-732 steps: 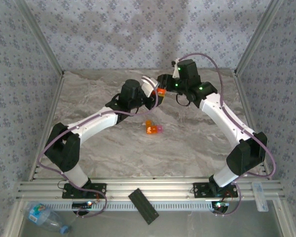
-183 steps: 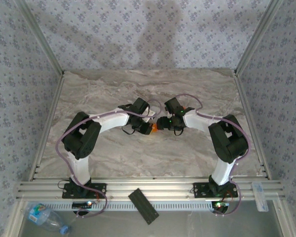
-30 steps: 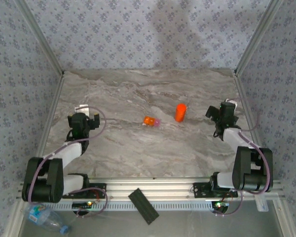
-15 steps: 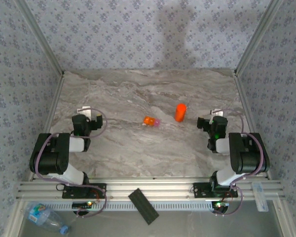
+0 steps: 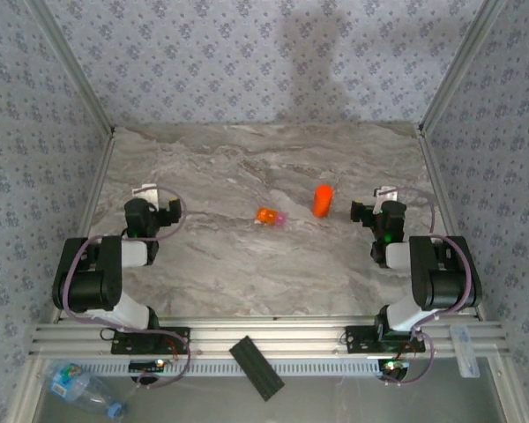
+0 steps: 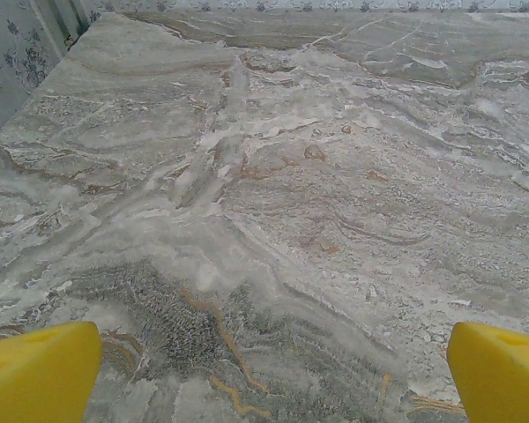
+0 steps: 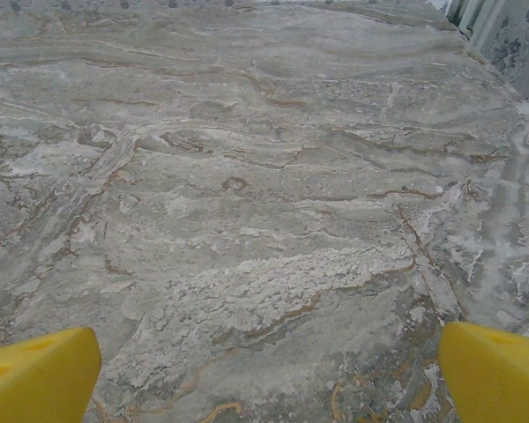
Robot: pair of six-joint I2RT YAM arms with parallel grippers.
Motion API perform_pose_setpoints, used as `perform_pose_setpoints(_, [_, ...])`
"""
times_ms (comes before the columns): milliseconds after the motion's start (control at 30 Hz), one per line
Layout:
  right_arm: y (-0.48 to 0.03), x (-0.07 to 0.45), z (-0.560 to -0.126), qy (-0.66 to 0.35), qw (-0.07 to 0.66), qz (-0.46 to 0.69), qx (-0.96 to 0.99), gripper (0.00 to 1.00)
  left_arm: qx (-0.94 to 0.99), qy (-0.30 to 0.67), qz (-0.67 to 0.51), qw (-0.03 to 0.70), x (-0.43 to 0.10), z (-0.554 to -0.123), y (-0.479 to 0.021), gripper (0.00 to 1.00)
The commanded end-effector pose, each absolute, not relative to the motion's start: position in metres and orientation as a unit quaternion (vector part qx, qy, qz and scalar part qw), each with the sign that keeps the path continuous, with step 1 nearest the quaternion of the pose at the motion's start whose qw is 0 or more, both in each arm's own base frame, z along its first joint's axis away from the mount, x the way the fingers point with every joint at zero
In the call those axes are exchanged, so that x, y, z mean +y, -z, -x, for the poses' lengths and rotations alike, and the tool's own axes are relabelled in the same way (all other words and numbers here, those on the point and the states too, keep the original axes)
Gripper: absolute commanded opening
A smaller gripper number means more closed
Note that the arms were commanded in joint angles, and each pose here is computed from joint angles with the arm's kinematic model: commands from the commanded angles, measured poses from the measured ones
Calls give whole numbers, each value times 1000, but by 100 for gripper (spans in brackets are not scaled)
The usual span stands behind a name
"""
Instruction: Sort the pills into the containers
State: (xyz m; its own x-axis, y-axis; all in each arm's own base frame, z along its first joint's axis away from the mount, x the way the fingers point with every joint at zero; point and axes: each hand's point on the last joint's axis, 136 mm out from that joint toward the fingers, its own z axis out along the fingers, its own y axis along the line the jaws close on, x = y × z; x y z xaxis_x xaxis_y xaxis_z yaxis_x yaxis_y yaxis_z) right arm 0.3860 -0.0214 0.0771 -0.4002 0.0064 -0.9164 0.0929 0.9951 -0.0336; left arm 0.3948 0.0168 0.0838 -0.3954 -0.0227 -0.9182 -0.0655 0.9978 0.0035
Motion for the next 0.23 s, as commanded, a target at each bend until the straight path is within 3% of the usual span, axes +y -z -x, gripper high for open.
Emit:
perform_pose_setpoints(0, [-84, -21, -392, 38, 553, -20, 832, 100, 832, -10, 27, 555, 13, -398, -88, 100])
perform_pose_setpoints(200, [-86, -20, -391, 35, 557, -19, 829, 100, 832, -10, 26, 554, 13, -398, -88, 100])
